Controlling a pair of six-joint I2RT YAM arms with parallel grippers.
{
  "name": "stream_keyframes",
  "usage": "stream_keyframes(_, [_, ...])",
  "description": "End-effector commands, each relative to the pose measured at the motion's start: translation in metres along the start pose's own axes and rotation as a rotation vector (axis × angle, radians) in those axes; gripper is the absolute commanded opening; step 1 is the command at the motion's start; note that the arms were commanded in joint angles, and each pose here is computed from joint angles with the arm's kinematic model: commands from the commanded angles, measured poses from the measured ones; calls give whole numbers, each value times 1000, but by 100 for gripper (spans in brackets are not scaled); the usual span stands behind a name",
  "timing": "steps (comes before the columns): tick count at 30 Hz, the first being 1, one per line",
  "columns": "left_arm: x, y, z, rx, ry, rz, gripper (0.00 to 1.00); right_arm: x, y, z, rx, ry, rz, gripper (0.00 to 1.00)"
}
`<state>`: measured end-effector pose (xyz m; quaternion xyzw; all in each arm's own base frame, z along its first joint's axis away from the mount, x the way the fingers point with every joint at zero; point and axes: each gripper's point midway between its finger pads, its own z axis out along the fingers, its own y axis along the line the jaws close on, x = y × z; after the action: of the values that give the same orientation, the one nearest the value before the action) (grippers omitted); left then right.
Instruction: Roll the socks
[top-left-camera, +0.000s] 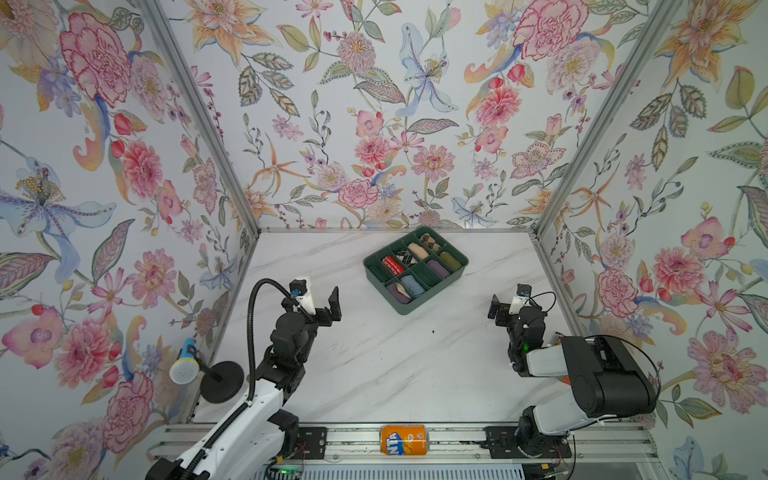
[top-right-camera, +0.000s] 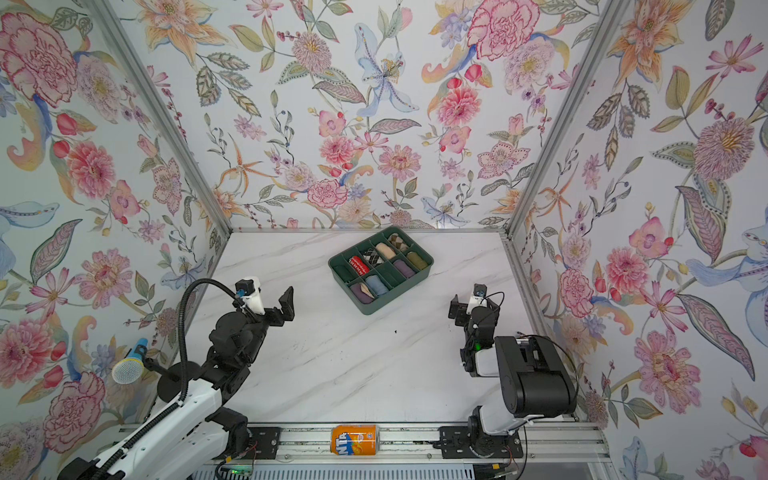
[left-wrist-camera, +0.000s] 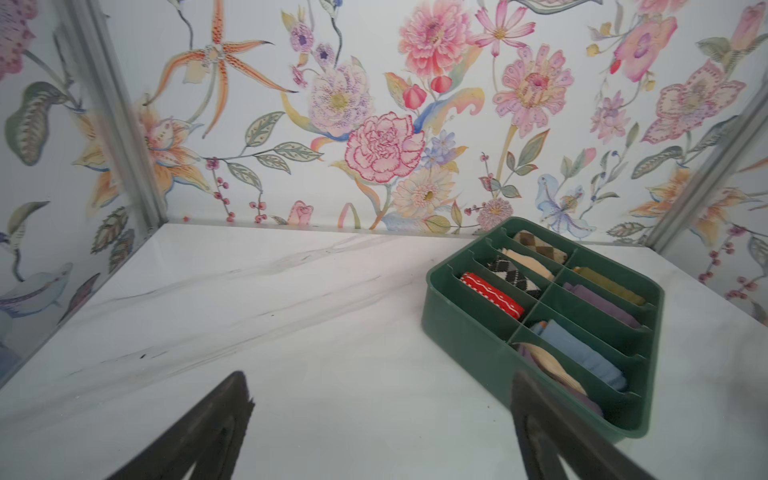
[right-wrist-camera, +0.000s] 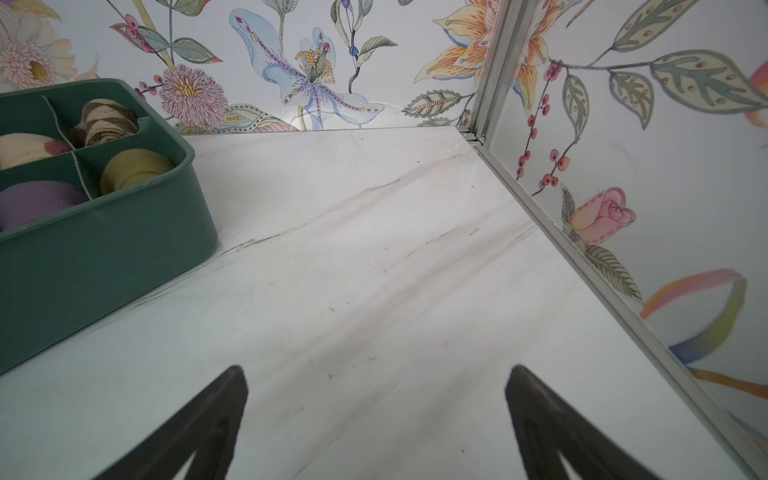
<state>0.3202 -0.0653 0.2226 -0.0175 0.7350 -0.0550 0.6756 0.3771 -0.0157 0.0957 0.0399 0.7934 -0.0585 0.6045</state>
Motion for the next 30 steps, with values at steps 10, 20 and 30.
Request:
stream_keyframes(10, [-1,113,7,-400,-96,106,99,-14,1,2,-2,-47,-8,99])
stream_keyframes(20, [42,125,18,-374,-107,154,99,-14,1,2,-1,-45,-8,99])
stream_keyframes(30, [61,108,21,-276,-131,207,99,-14,2,3,-1,-45,-9,99])
